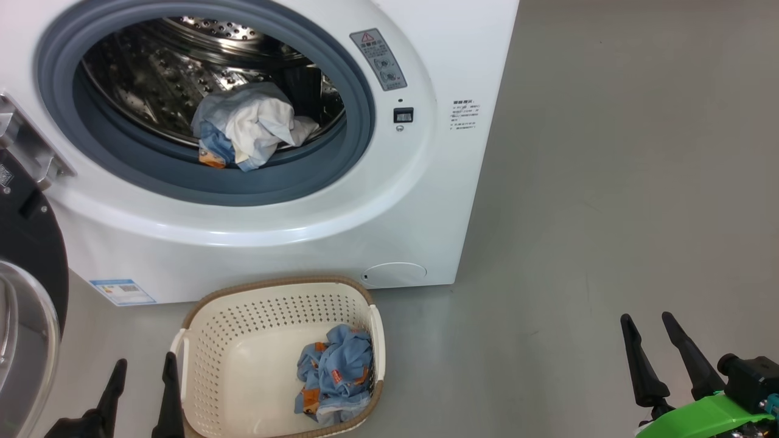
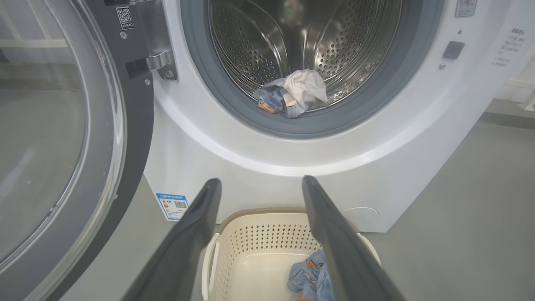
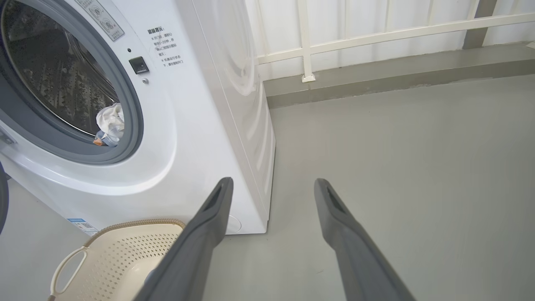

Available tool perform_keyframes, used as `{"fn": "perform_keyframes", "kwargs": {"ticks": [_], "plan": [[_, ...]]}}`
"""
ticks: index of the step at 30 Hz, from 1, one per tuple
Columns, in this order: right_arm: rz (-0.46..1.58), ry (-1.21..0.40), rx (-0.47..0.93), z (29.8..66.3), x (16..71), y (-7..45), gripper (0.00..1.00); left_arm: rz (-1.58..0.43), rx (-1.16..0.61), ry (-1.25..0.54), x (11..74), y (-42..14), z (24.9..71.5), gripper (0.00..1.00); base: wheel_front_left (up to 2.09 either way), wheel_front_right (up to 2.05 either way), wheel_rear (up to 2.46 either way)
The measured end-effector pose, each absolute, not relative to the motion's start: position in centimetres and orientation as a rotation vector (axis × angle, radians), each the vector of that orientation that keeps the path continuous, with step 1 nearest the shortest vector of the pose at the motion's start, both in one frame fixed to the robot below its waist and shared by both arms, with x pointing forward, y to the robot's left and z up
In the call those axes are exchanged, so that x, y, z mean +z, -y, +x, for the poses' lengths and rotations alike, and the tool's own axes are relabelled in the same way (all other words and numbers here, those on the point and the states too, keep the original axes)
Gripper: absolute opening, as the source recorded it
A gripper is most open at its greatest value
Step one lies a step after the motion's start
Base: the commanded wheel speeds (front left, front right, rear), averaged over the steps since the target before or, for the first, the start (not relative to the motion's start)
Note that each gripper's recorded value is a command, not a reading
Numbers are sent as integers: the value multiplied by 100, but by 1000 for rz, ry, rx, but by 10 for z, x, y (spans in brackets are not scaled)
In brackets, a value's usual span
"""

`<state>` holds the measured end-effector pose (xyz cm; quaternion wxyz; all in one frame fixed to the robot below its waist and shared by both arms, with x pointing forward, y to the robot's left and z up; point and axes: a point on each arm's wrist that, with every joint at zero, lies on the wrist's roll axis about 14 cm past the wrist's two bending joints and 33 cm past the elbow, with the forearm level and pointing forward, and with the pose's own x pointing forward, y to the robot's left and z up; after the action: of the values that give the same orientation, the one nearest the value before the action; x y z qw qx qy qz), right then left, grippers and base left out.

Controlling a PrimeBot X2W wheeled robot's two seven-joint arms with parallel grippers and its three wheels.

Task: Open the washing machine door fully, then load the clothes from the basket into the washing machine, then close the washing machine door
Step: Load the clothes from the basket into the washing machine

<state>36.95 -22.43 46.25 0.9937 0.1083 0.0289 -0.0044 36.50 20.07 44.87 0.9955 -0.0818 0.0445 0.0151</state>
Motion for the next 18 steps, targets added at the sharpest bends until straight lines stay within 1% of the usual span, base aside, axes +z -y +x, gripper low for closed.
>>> {"fn": "perform_keyframes", "kwargs": {"ticks": [18], "plan": [[224, -59, -13, 370, 462, 223, 100, -167, 18, -88, 449, -196, 367, 100, 0, 0, 0]]}}
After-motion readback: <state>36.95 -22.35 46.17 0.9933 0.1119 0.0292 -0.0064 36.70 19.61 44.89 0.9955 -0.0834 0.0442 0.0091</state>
